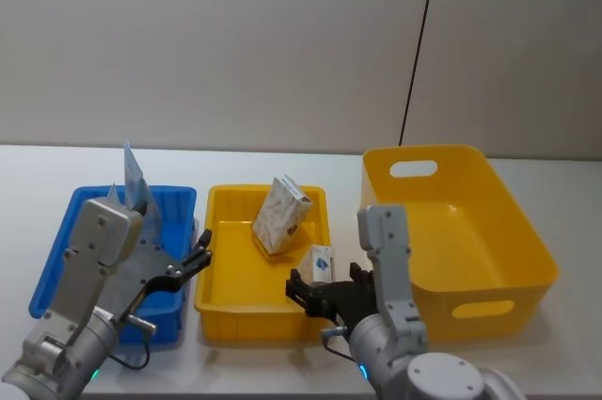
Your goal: Bimanual collaborative sorting of washing and personal care products
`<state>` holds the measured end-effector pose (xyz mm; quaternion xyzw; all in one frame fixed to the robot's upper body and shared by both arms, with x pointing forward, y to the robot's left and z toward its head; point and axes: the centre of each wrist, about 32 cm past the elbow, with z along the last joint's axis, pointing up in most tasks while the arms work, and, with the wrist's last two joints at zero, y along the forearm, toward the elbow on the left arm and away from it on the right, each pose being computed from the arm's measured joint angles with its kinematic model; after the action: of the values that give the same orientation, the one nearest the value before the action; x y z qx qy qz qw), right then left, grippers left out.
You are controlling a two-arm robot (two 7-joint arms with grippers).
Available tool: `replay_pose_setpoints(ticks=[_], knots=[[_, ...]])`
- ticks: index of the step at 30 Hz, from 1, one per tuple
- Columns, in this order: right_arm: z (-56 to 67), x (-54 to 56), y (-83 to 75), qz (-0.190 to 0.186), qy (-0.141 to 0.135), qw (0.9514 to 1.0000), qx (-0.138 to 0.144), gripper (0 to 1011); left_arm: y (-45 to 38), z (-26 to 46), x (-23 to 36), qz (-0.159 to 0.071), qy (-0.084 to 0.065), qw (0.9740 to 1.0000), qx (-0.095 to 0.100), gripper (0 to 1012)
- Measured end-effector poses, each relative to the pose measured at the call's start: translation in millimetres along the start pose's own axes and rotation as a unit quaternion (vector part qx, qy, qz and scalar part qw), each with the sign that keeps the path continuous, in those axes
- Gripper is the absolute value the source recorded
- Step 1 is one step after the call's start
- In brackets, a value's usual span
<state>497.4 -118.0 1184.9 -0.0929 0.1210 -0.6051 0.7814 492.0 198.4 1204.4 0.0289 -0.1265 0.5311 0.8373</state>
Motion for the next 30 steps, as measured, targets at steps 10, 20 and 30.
replay_pose_setpoints(ticks=[10,20,30], knots=[[2.7,-4.6,20.1,-0.009,0.006,0.9998,-0.015,1003,0.0,0.0,0.0,0.0,0.0,1.0,0.0,1001],[5.6,-5.9,34.8,-0.01,0.009,0.9996,-0.025,1004,0.0,0.0,0.0,0.0,0.0,1.0,0.0,1001],[8.8,-7.4,46.7,-0.001,0.004,0.9994,-0.034,1004,0.0,0.0,0.0,0.0,0.0,1.0,0.0,1001]])
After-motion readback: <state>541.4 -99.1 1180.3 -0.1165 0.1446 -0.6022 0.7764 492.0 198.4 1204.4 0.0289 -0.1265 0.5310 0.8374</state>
